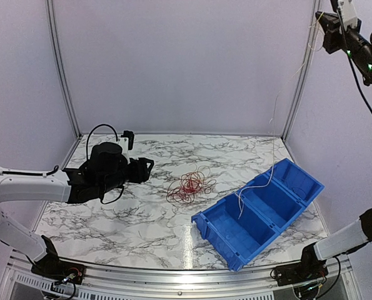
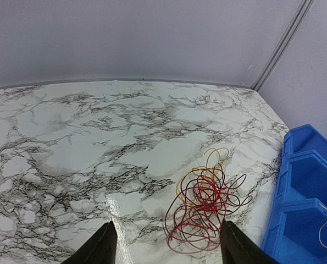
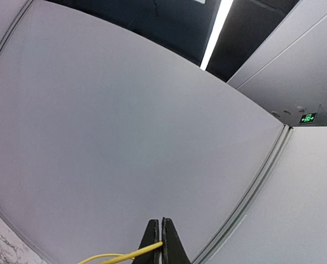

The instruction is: Untangle the cables

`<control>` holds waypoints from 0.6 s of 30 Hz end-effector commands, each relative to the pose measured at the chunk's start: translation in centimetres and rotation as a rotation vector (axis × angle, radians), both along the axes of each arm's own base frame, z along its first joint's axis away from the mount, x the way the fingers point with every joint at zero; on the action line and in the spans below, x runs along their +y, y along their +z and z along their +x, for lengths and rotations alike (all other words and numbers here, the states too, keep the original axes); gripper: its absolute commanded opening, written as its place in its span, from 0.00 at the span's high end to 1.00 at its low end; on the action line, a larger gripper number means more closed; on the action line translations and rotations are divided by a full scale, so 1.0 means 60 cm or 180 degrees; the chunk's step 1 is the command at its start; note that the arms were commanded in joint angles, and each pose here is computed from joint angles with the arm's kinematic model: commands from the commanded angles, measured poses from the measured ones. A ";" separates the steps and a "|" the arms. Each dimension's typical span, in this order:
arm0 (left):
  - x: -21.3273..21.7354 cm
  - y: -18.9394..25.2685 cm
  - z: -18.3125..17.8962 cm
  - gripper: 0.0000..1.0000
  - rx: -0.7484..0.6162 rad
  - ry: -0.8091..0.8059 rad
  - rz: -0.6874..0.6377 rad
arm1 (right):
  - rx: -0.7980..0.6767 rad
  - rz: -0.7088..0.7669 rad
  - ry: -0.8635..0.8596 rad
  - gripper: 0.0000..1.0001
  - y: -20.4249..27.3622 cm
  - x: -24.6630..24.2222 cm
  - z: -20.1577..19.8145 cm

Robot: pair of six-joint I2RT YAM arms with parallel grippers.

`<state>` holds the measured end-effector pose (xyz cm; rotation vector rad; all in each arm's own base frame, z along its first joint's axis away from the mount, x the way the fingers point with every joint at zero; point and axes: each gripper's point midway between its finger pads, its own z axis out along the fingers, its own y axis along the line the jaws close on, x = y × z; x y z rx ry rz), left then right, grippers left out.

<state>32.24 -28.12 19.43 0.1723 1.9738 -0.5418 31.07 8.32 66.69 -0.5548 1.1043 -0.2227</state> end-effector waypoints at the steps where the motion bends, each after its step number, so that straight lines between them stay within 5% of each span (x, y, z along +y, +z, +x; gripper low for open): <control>1: -0.004 0.020 0.001 0.33 -0.0083 -0.0008 -0.0100 | -0.0387 0.0153 -0.0161 1.00 0.065 -0.026 -0.039; 5: 0.005 0.011 -0.001 0.33 -0.0075 0.0037 -0.0062 | -0.0085 -0.0031 0.0266 1.00 0.016 0.016 -0.033; 11: 0.007 -0.006 0.000 0.33 -0.0015 0.0079 -0.0024 | 0.0963 -0.0606 0.1974 1.00 -0.177 0.152 -0.095; 18: -0.003 -0.032 0.008 0.33 0.0100 0.0085 0.0018 | 0.1520 -0.0615 0.2450 1.00 -0.281 0.183 -0.131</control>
